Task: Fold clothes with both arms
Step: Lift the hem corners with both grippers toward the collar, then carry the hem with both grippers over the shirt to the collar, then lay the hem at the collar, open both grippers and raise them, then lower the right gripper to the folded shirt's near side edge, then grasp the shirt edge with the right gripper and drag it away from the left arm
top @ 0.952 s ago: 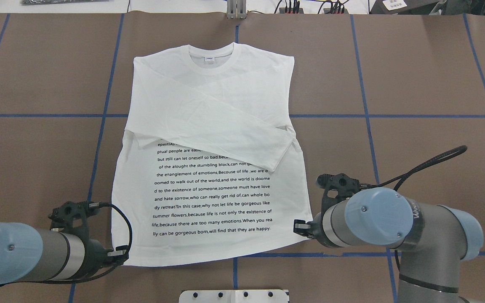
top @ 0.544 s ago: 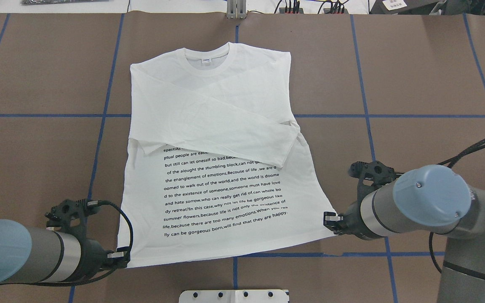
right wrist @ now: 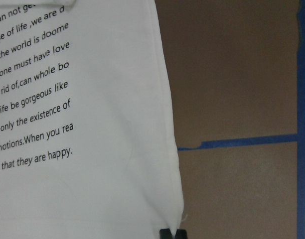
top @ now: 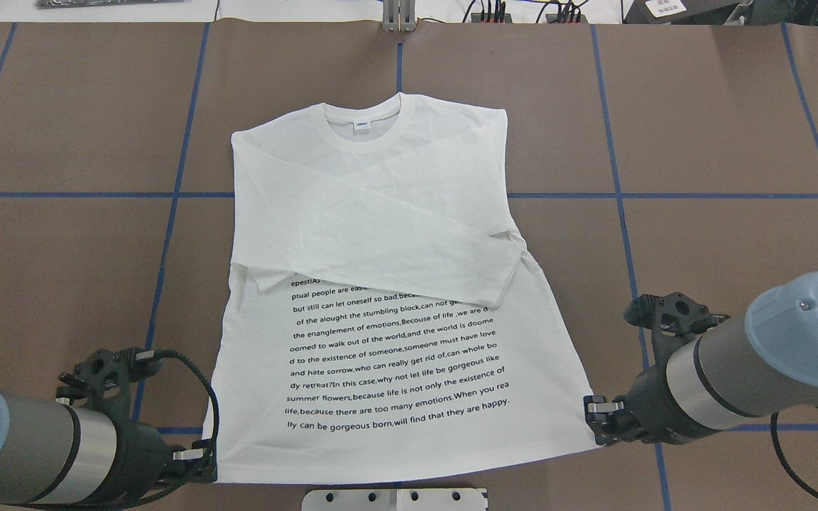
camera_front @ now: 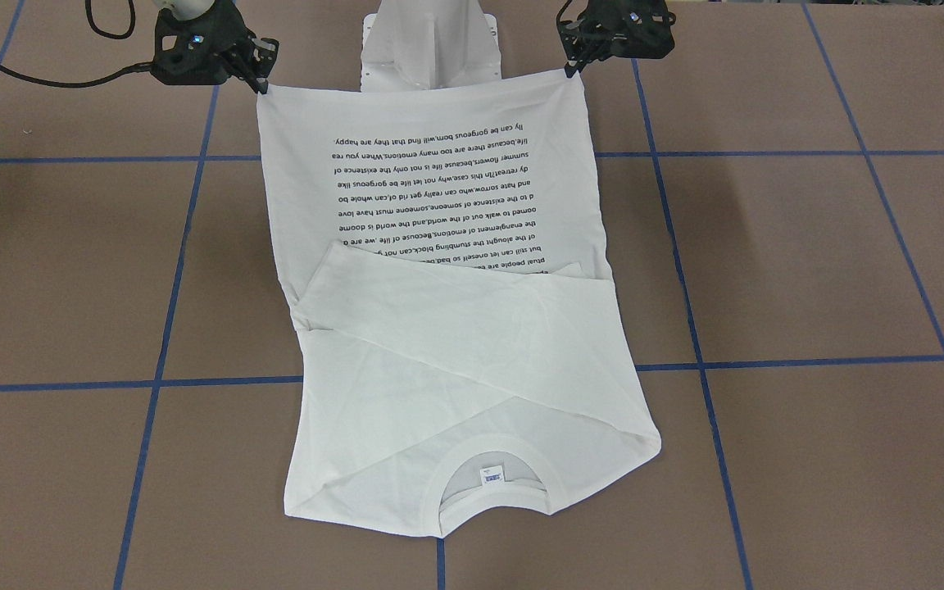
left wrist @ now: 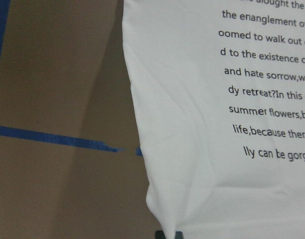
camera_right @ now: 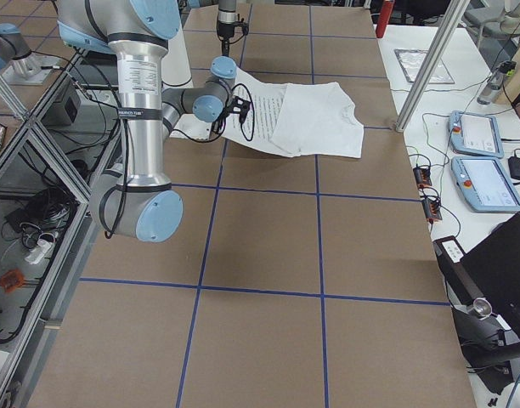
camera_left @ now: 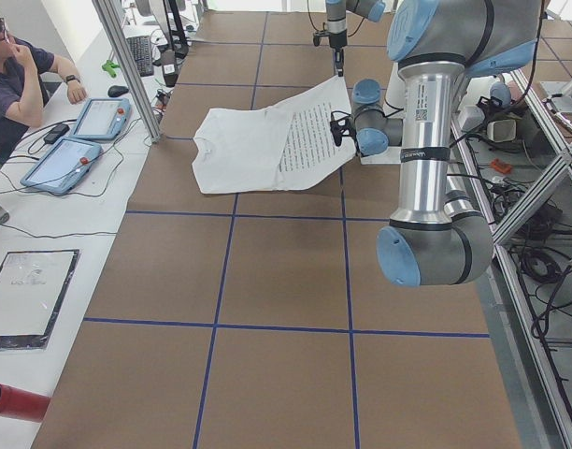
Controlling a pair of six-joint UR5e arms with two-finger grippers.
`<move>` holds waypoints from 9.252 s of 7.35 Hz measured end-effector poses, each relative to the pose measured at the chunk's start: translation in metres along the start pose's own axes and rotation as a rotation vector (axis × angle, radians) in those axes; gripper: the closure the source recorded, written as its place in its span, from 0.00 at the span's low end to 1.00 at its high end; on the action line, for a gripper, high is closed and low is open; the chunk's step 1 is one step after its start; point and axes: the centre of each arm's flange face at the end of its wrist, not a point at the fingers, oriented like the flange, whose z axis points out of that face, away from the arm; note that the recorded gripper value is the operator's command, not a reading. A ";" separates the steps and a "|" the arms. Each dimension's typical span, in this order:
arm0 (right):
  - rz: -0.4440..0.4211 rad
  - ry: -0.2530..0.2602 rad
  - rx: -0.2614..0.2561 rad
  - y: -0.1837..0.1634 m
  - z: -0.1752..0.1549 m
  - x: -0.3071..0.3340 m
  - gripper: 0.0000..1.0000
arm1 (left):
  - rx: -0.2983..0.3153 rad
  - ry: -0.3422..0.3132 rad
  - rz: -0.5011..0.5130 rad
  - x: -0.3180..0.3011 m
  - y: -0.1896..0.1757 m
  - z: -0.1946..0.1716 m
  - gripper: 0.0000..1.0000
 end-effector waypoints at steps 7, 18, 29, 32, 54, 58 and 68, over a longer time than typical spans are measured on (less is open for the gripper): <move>0.044 -0.117 -0.069 -0.022 -0.057 -0.007 1.00 | -0.120 0.014 -0.048 0.014 0.029 -0.041 1.00; 0.138 -0.141 0.216 -0.268 -0.104 -0.071 1.00 | 0.244 0.028 -0.165 0.050 -0.252 -0.071 1.00; 0.104 -0.043 0.266 -0.408 -0.048 -0.104 1.00 | 0.314 -0.004 -0.100 0.029 -0.386 -0.011 1.00; 0.098 -0.009 0.270 -0.406 -0.023 -0.113 1.00 | 0.312 -0.019 -0.119 0.035 -0.399 0.000 1.00; 0.042 0.056 0.225 -0.216 0.089 -0.062 0.15 | 0.412 0.015 -0.155 0.076 -0.393 -0.055 0.01; 0.059 0.079 0.213 -0.212 0.101 -0.050 0.28 | 0.414 0.023 -0.150 0.079 -0.390 -0.059 0.01; 0.072 0.097 0.202 -0.183 0.085 0.007 1.00 | 0.416 0.017 -0.153 0.088 -0.386 -0.066 0.02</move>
